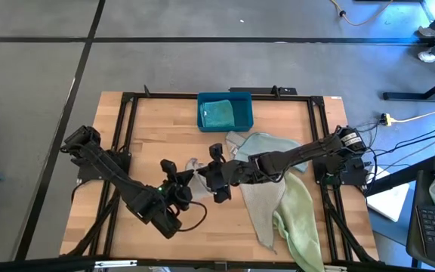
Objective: Fold microfiber towels
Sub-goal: Fold the left gray towel
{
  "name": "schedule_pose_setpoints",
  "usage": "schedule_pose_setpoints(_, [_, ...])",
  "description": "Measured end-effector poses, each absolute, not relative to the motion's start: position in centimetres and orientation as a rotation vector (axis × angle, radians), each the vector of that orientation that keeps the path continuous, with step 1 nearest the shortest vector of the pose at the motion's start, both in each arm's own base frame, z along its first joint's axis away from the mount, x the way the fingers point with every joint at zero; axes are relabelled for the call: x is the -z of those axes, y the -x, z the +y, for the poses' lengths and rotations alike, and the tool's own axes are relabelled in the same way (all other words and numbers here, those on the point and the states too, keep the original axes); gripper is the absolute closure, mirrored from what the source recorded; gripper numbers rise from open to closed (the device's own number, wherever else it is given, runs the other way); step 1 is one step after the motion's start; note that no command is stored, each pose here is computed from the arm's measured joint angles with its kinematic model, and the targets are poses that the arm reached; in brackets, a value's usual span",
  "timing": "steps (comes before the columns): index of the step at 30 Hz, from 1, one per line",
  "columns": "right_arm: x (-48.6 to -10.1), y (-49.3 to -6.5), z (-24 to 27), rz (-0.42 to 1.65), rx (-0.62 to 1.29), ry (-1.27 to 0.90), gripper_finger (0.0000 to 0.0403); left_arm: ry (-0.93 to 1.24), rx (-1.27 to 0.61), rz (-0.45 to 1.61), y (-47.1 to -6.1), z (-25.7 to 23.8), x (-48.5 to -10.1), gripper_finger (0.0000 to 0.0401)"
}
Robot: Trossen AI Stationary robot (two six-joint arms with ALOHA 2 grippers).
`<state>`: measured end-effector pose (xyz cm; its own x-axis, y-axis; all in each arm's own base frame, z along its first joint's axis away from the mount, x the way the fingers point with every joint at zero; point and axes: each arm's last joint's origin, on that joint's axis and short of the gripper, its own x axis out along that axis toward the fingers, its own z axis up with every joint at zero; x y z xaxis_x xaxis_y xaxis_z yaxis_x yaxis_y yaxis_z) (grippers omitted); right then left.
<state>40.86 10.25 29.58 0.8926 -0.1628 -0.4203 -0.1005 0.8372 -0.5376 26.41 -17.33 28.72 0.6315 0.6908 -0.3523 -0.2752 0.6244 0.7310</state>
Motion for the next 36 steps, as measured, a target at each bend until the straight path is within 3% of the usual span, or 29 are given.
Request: schedule_pose_setpoints(36, [-29.7,-40.9,10.3,0.449,-0.039,0.555,0.0389,-0.661,-0.536,0.697,-27.5,-17.4,-28.8,0.0401])
